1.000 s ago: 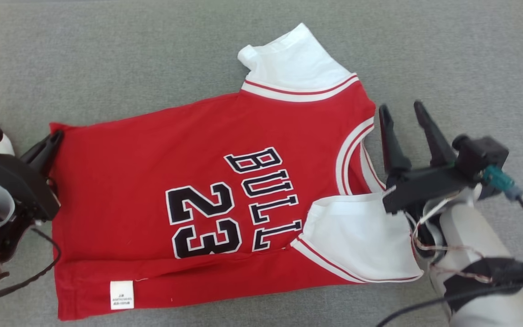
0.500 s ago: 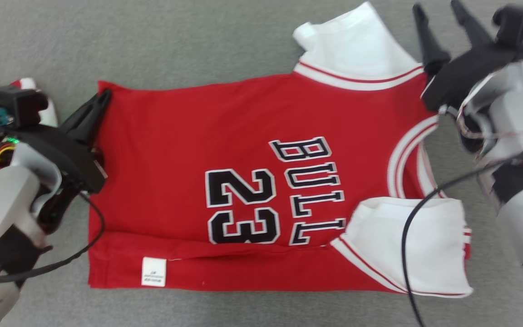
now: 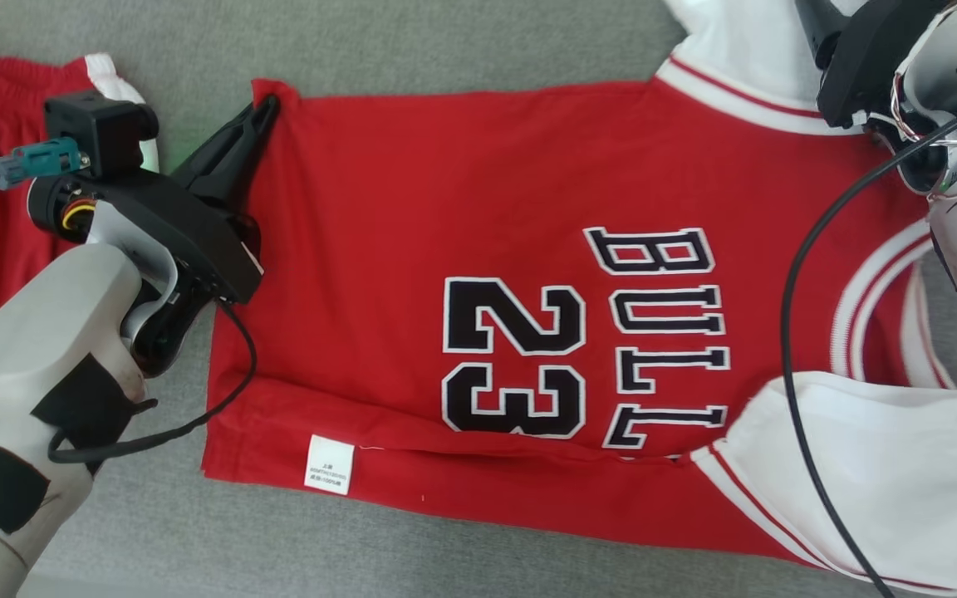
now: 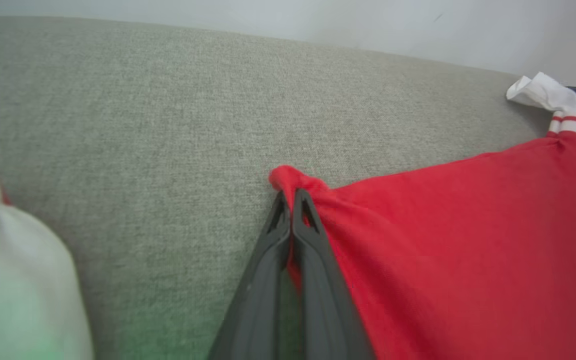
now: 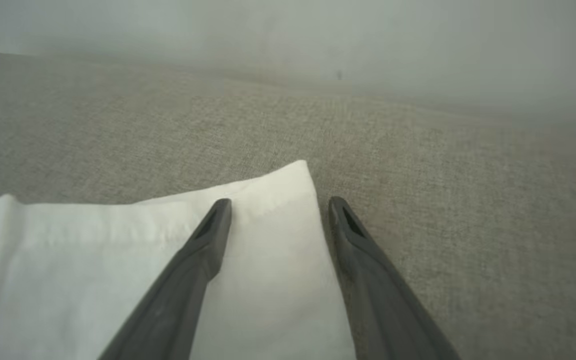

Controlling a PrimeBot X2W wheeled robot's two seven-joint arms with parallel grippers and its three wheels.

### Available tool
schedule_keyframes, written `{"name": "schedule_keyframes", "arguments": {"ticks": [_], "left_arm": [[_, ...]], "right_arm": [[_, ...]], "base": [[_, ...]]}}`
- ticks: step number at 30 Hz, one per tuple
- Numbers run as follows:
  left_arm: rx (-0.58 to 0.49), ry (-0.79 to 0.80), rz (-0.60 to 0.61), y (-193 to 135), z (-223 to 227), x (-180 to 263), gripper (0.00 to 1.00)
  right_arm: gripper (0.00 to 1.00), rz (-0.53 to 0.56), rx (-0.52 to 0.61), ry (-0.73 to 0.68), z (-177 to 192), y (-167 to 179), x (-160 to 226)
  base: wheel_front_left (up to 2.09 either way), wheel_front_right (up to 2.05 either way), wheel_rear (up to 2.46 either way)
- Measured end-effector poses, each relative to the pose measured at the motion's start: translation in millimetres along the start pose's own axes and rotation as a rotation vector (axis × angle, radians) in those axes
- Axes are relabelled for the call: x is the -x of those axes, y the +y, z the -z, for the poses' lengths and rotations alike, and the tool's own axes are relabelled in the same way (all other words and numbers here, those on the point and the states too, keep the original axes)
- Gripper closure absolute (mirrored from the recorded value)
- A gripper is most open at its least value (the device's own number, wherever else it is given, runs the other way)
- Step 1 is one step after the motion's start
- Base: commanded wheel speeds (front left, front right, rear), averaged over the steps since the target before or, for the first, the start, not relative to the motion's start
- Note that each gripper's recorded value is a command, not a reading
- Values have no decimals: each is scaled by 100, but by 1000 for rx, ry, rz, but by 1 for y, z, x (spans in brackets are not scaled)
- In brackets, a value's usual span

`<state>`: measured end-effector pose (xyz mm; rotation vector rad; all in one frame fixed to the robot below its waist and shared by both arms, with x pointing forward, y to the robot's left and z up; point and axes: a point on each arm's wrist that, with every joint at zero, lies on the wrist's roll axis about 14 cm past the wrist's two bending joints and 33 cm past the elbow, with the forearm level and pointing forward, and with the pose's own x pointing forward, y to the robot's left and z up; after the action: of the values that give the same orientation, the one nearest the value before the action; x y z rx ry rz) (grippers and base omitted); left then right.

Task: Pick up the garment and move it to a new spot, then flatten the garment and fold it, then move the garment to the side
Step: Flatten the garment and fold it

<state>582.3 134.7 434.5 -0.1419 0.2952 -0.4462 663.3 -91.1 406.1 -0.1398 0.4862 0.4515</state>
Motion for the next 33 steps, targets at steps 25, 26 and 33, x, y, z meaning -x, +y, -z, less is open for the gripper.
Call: {"name": "schedule_keyframes", "arguments": {"ticks": [25, 26, 33], "left_arm": [[20, -6, -58, 26, 1, -1, 100], [22, -6, -63, 27, 1, 1, 100], [30, -14, -69, 24, -2, 9, 100]], "right_arm": [[100, -53, -35, -206, -32, 5, 8], [100, -58, -47, -229, -36, 6, 13], [100, -108, -90, -330, -45, 11, 56]], "base": [[0, 0, 0], [0, 0, 0], [0, 0, 0]]}}
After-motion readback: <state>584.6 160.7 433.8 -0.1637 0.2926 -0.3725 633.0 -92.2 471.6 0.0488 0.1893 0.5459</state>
